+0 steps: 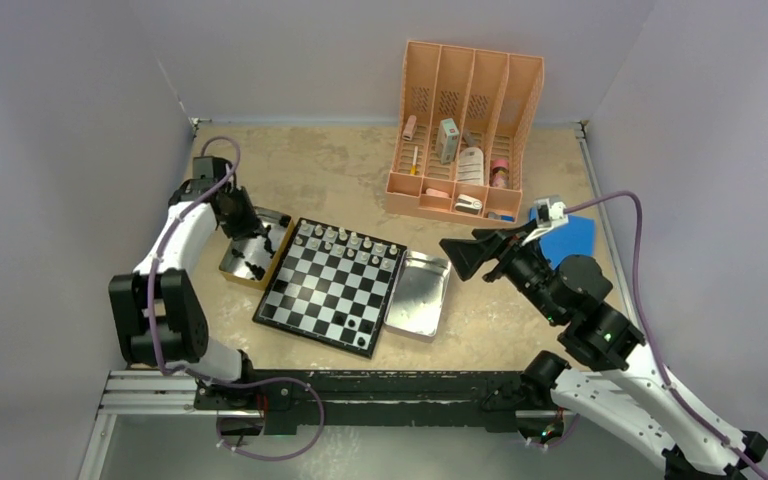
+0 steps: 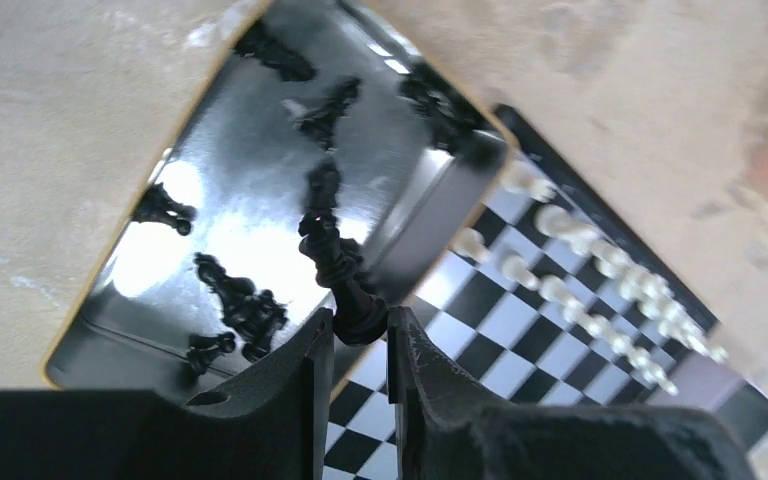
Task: Set up the chess pieces on the board
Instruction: Pick up the chess piece from the storage box, then place the chess piece on the chessboard.
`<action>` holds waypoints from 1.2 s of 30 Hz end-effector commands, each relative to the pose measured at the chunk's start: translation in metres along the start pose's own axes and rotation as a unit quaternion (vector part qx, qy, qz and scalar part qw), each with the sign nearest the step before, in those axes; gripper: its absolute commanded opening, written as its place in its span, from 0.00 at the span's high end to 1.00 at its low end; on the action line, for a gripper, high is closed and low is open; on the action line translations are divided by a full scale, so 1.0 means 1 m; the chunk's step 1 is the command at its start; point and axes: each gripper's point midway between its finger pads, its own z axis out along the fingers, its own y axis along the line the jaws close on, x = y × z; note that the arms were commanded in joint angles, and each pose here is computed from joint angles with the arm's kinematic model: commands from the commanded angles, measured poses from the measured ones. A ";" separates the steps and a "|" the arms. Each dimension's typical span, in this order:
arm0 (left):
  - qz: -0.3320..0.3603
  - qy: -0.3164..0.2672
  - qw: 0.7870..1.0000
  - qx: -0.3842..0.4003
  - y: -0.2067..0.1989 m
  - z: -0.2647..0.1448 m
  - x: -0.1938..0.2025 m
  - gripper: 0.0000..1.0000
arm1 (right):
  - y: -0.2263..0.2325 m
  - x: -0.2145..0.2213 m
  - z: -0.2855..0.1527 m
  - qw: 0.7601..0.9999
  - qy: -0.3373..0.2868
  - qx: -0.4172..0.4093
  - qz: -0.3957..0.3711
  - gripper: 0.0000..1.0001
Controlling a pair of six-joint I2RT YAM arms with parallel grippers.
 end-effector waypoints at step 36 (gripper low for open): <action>0.335 -0.041 0.746 0.574 -0.154 -0.181 0.162 0.94 | 0.089 0.107 0.140 0.932 0.303 -0.190 0.054 0.48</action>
